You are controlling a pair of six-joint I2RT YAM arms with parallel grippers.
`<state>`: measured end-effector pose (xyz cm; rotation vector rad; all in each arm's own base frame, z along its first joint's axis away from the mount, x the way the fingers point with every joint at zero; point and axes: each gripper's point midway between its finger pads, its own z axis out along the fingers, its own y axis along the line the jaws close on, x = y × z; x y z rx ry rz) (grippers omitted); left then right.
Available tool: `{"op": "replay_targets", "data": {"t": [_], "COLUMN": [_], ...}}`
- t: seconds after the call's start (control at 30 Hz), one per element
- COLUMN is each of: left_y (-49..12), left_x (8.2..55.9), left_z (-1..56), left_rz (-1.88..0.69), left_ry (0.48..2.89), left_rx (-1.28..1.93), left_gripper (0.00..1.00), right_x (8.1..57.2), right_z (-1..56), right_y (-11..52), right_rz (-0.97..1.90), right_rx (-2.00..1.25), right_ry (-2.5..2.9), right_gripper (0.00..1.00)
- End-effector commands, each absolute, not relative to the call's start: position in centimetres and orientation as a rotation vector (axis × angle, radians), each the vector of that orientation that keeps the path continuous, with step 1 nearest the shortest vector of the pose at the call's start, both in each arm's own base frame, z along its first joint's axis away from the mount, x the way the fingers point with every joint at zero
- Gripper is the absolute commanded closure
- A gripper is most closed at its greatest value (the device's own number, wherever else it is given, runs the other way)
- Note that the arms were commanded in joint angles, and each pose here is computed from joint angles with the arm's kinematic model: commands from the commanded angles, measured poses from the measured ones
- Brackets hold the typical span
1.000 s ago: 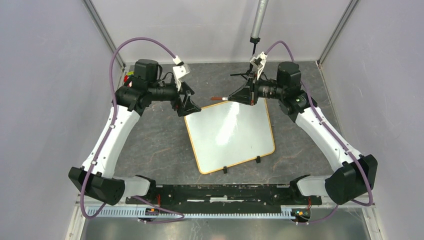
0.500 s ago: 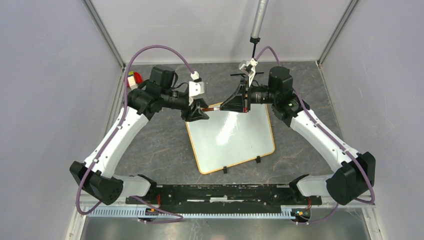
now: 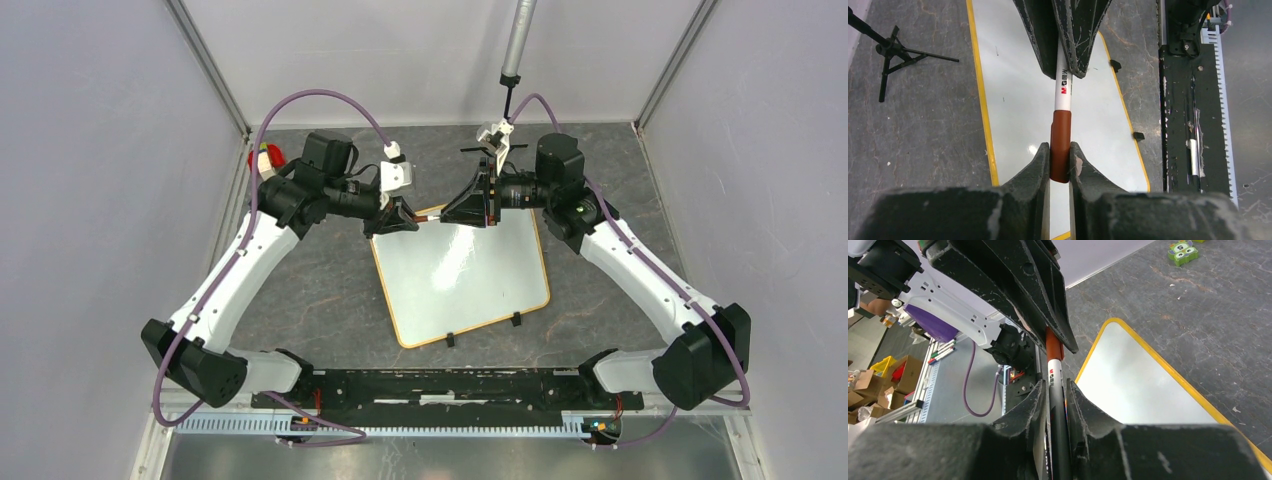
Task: Write a sentence on the whiteboard
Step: Open the whiteboard marker.
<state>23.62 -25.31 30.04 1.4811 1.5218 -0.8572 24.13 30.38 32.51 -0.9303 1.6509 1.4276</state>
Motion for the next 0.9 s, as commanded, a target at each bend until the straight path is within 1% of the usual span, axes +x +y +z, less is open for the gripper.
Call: {"op": "replay_targets", "data": {"t": [0.0,0.1,0.17,0.23,0.3,0.33,0.57,0.87], "left_y": [-25.9,-26.0,-26.0,-26.0,-26.0,-25.9,-24.0,-20.1], "left_x": [25.1,25.3,25.2,25.2,25.2,25.3,25.8,26.3], "left_z": [32.3,32.3,32.3,32.2,32.1,32.0,31.0,30.0], "left_rz": [-0.831,-0.825,-0.828,-0.827,-0.825,-0.822,-0.755,-0.654], "left_ry": [1.493,1.495,1.492,1.496,1.500,1.503,1.561,1.630], "left_rx": [1.414,1.410,1.413,1.413,1.414,1.411,1.400,1.396], "left_gripper": [0.98,0.98,0.97,0.97,0.97,0.98,0.97,0.98], "right_x": [23.8,23.7,23.7,23.7,23.7,23.7,24.9,28.2], "right_z": [32.9,32.9,33.1,33.1,33.3,33.5,33.8,36.6], "right_y": [30.6,30.6,30.6,30.6,30.6,30.6,29.4,23.4], "right_rz": [1.432,1.434,1.430,1.431,1.430,1.429,1.389,1.266], "right_rx": [-0.964,-0.969,-0.971,-0.970,-0.970,-0.971,-0.961,-0.858], "right_ry": [1.625,1.624,1.617,1.620,1.615,1.611,1.634,1.600], "right_gripper": [0.74,0.74,0.78,0.85,0.99,1.00,1.00,1.00]}}
